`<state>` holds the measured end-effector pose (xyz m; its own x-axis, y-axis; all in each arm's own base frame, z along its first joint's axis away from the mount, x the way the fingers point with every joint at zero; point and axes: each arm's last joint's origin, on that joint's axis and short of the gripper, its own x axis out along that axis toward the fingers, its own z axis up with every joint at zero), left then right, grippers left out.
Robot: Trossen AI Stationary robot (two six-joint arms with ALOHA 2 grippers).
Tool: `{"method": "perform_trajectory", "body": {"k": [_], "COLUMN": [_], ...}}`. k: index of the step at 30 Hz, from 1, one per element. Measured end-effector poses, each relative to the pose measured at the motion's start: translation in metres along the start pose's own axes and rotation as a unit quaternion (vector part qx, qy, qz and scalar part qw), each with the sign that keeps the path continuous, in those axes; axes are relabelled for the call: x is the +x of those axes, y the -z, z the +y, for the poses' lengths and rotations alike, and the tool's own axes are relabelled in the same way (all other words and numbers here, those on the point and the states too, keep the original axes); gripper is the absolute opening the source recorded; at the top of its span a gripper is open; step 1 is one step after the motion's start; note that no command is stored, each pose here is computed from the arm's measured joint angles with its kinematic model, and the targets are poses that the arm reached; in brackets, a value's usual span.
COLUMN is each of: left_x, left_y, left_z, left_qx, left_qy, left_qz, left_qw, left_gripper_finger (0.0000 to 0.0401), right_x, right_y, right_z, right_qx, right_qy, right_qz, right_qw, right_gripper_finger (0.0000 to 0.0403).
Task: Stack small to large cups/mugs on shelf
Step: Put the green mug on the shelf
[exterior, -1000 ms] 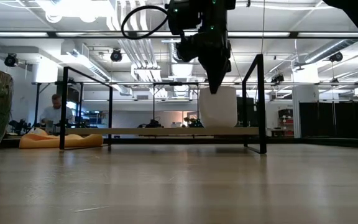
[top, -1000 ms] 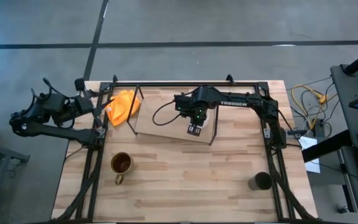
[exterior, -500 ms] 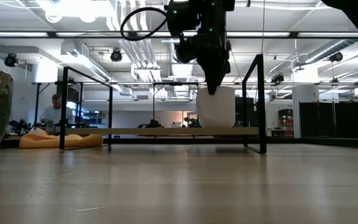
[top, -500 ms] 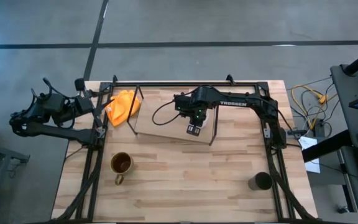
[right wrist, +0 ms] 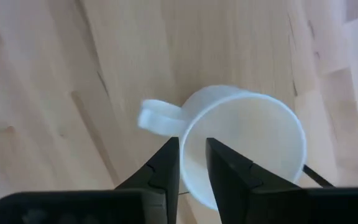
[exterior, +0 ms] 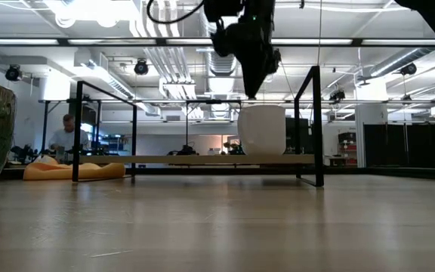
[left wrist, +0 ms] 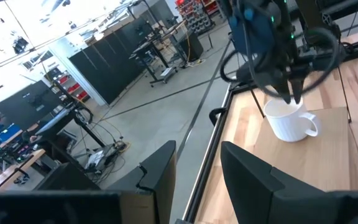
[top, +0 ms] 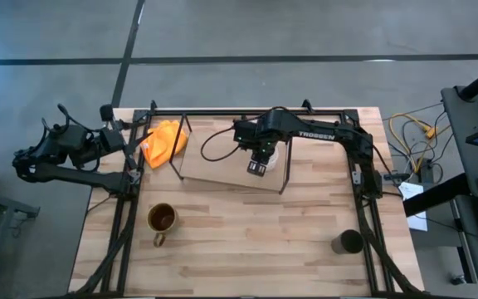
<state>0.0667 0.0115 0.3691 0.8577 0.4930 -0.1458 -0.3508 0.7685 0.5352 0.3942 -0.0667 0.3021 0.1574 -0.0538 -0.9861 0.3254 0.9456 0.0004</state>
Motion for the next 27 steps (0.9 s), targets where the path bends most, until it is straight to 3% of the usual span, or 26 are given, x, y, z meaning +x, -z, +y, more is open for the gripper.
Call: {"method": "perform_trajectory", "body": {"k": [6, 11, 13, 22, 27], "left_x": [0.000, 0.000, 0.000, -0.001, 0.001], "left_y": [0.002, 0.007, 0.007, 0.007, 0.006], "left_z": [-0.001, -0.003, -0.003, -0.003, -0.004], "left_qx": [0.007, -0.001, -0.007, -0.016, -0.034], "left_qy": [0.005, 0.016, 0.016, 0.015, 0.016], "left_qz": [0.010, 0.030, 0.033, 0.031, 0.032], "left_qw": [1.000, 0.999, 0.999, 0.999, 0.999], "left_gripper_finger": [0.0115, 0.0115, 0.0115, 0.0115, 0.0114], "right_x": [-0.033, -0.057, -0.063, -0.093, -0.102], "right_y": [0.012, 0.028, 0.039, 0.093, 0.129], "right_z": [0.011, 0.041, 0.054, 0.103, 0.114], "right_qx": [0.025, 0.035, 0.032, 0.090, 0.137], "right_qy": [-0.001, -0.083, -0.092, -0.005, 0.057], "right_qz": [0.028, 0.015, 0.019, -0.045, -0.109], "right_qw": [0.999, 0.996, 0.995, 0.995, 0.983], "right_gripper_finger": [0.0073, 0.0070, 0.0069, 0.0068, 0.0068]}}
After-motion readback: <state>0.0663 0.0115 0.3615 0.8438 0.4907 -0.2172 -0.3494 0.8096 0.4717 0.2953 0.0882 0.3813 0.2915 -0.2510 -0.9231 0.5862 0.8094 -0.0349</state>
